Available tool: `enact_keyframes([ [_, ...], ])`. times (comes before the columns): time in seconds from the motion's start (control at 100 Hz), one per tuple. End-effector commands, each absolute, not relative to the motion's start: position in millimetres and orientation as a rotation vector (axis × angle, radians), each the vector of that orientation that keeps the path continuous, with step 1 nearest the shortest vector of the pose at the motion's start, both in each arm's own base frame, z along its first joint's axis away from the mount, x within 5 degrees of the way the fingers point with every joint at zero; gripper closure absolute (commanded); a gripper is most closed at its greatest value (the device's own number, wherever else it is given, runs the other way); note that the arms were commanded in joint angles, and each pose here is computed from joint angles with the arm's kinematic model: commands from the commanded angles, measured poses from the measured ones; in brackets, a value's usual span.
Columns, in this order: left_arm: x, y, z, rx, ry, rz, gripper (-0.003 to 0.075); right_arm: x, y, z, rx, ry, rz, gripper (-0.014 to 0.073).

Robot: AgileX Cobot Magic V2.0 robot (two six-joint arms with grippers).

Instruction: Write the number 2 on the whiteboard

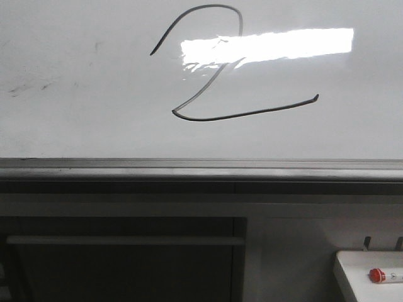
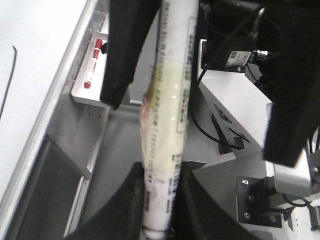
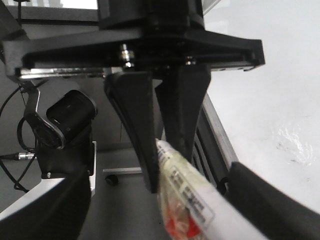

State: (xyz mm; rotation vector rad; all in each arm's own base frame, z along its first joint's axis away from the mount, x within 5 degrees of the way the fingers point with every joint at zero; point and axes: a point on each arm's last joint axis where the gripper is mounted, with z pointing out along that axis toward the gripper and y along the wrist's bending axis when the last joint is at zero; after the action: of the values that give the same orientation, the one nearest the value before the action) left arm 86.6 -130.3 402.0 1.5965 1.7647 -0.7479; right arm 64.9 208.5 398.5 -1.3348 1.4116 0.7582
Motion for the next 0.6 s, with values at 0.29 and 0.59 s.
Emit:
enact_keyframes([
  [0.29,116.4,-135.3,425.2,1.139,1.667,-0.65,0.0741,65.4,128.7,452.5,-1.031,1.287,0.697,0.0064],
  [0.59,172.1,-132.9,382.4,0.432,1.608,-0.607,0.0741,63.3,86.1,438.2,-0.948,1.523,0.578,0.0664],
])
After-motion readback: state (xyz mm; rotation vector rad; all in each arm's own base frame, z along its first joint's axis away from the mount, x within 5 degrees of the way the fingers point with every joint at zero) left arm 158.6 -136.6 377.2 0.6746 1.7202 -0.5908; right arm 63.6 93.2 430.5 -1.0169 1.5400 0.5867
